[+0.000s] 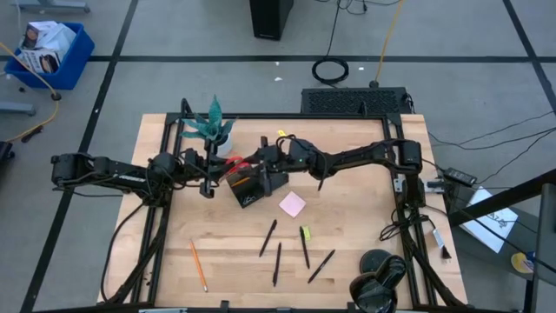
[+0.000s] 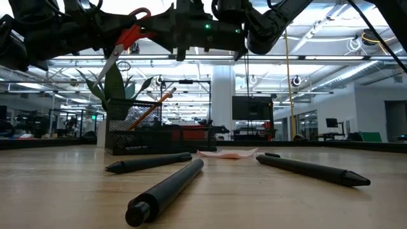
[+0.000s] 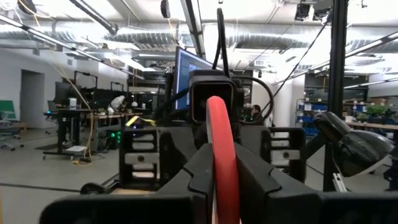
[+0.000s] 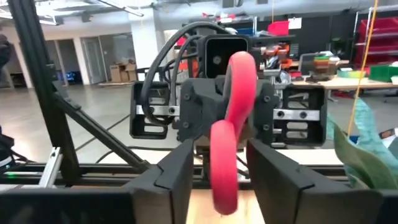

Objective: Pick and place office supplies into organizer
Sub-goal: Put the red scissors into the black desk organizer, then put the black pen into the black desk organizer

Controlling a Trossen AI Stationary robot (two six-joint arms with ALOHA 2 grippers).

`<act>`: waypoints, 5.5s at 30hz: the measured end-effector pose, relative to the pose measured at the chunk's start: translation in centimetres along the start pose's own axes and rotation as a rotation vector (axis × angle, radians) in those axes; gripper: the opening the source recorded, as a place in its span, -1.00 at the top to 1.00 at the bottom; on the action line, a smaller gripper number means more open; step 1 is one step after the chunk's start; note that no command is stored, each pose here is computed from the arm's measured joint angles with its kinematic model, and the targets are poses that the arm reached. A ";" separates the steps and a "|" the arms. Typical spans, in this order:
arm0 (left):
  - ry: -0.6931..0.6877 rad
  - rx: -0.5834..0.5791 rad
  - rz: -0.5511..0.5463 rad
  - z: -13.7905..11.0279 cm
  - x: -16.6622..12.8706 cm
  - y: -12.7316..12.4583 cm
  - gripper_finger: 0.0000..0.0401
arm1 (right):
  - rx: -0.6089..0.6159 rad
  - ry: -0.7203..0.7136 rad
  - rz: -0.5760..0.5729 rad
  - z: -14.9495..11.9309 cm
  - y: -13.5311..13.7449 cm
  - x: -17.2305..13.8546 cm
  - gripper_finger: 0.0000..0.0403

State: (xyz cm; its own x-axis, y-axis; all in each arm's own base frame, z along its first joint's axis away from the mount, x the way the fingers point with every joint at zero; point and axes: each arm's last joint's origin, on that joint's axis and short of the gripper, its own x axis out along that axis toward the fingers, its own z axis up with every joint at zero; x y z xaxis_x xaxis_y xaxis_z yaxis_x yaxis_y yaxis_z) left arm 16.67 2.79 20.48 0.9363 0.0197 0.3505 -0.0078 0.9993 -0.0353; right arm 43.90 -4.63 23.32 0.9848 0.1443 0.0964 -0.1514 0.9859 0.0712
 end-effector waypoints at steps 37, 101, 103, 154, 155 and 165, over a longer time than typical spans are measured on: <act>0.047 -0.076 -0.117 1.1 -1.0 -0.7 0.27 | -0.155 0.244 -0.200 3.7 1.2 -2.3 0.92; 0.238 -0.224 -0.055 -0.8 -1.2 -0.5 0.26 | -0.072 0.645 -0.051 -5.3 12.4 -8.5 0.41; 0.237 -0.223 -0.053 -0.7 -1.2 -0.5 0.26 | -0.077 0.651 -0.050 -5.7 12.4 -8.8 0.41; 0.174 -0.438 0.203 -0.7 -1.2 0.2 0.26 | -0.277 0.880 0.701 -10.4 18.3 -18.8 0.45; 0.173 -0.440 0.203 -0.7 -1.2 0.2 0.26 | -0.282 0.872 0.687 -10.5 18.3 -18.9 0.45; 0.173 -0.446 0.204 -0.7 -1.2 0.2 0.26 | -0.312 0.827 0.638 -11.4 17.8 -19.9 0.45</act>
State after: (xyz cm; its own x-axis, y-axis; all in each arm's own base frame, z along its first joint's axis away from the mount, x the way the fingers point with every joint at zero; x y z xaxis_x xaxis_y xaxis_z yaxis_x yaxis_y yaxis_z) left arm 15.75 2.95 19.40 0.9761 0.1695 0.1363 -0.0810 0.8651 -0.4951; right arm 22.56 11.00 11.31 0.5023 0.5344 -0.6798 -0.7419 0.6701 -0.0214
